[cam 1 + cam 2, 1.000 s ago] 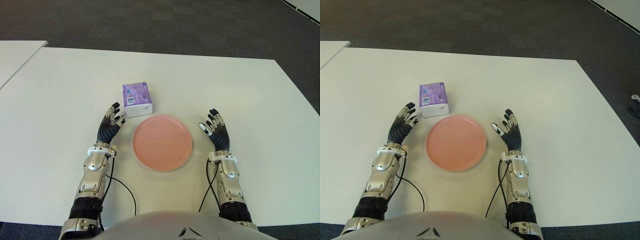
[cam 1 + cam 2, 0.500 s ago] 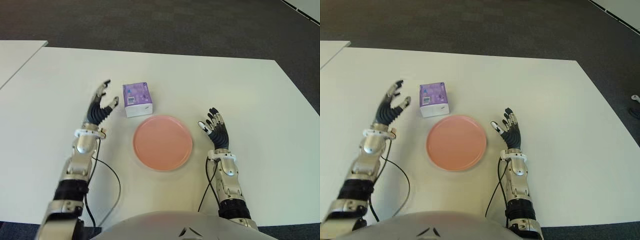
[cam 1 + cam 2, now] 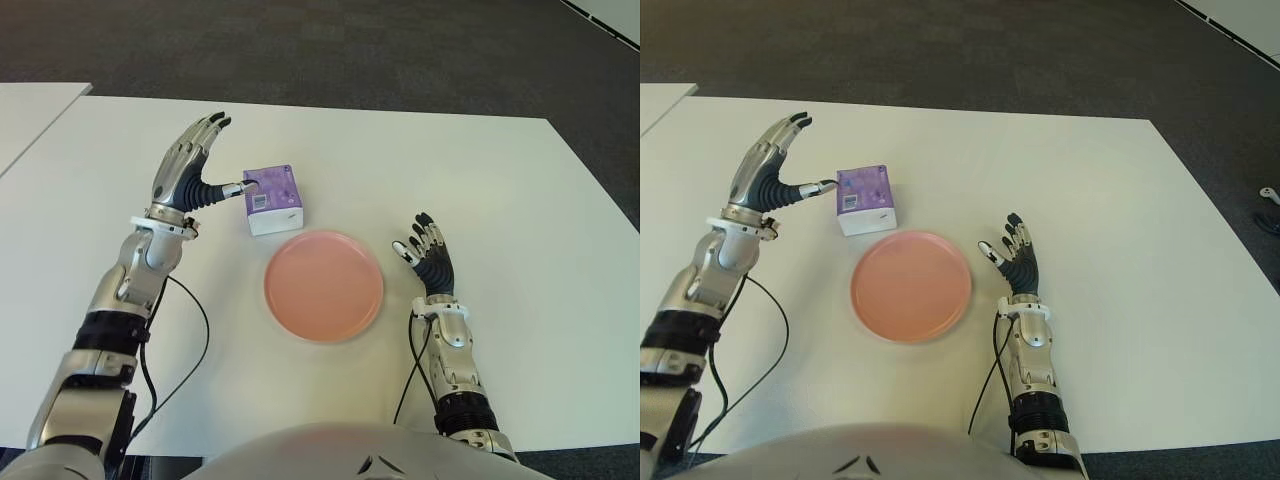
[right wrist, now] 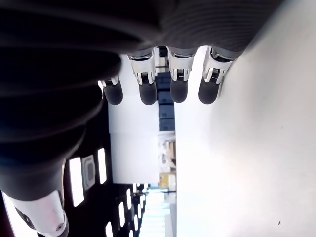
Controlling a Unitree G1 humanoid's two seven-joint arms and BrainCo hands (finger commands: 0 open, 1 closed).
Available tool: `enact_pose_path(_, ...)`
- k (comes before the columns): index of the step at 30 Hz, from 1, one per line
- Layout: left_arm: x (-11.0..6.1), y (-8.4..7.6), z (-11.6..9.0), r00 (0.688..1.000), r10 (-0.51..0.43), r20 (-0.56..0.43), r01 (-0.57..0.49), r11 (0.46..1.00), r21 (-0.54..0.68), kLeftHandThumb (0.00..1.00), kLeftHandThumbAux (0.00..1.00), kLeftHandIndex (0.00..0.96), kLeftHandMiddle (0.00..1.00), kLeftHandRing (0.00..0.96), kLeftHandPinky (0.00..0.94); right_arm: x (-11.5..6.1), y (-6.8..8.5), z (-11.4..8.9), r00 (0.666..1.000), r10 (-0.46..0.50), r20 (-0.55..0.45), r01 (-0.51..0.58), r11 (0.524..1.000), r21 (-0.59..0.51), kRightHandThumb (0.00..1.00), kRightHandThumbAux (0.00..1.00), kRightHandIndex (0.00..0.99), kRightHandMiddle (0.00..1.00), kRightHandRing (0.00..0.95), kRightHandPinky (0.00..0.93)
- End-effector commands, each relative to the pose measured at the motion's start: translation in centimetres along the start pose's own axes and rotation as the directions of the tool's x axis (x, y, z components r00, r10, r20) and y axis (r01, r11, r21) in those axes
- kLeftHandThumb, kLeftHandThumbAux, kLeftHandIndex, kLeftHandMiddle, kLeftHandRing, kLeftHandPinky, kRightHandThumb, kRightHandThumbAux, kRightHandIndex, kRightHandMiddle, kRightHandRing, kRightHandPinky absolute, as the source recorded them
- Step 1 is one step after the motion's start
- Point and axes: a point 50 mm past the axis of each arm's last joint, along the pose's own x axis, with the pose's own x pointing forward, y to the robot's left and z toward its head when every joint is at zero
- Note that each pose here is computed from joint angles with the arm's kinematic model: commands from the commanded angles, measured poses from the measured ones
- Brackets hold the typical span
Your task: Put the tissue paper into the plate.
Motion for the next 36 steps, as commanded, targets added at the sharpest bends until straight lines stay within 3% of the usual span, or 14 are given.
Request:
enact_pose_path(1, 1.1, -0.2, 0.2, 0.998, -0.003, 0.064, -0.003, 0.996, 0.091, 0.221, 0.344, 0.0, 0.0, 0.0, 0.0, -1.1, 0.0, -2.3, 0.994, 0.002, -0.106, -0.003, 1.0, -0.006, 0.037, 0.726, 0.0, 0.0, 0.0, 0.0)
enact_pose_path(12, 2.4, -0.7, 0.5, 0.99, -0.043, 0.136, 0.018, 0.984, 0.178, 0.225, 0.336, 0.0, 0.0, 0.0, 0.0, -0.9, 0.0, -2.5, 0.994, 0.012, -0.105, -0.012, 1.0, -0.003, 0.034, 0.747, 0.0, 0.0, 0.0, 0.0)
enact_pose_path(20, 2.8, -2.8, 1.8, 0.962, -0.173, 0.211, 0.145, 0.979, 0.143, 0.231, 0.33, 0.0, 0.0, 0.0, 0.0, -0.8, 0.2, -2.5, 0.991, -0.001, -0.131, 0.004, 1.0, 0.017, 0.021, 0.765, 0.0, 0.0, 0.0, 0.001)
enact_pose_path(26, 2.5, -4.8, 2.3, 0.92, -0.312, 0.236, 0.295, 0.95, 0.104, 0.215, 0.334, 0.0, 0.0, 0.0, 0.0, -0.6, 0.3, -2.6, 0.99, 0.0, -0.14, 0.004, 1.0, 0.022, 0.017, 0.746, 0.0, 0.0, 0.0, 0.0)
enact_pose_path(36, 2.1, -5.8, 2.1, 0.859, -0.44, 0.263, 0.447, 0.894, 0.037, 0.187, 0.338, 0.0, 0.0, 0.0, 0.0, -0.5, 0.4, -2.7, 0.988, 0.009, -0.154, -0.005, 1.0, 0.027, 0.022, 0.74, 0.0, 0.0, 0.0, 0.0)
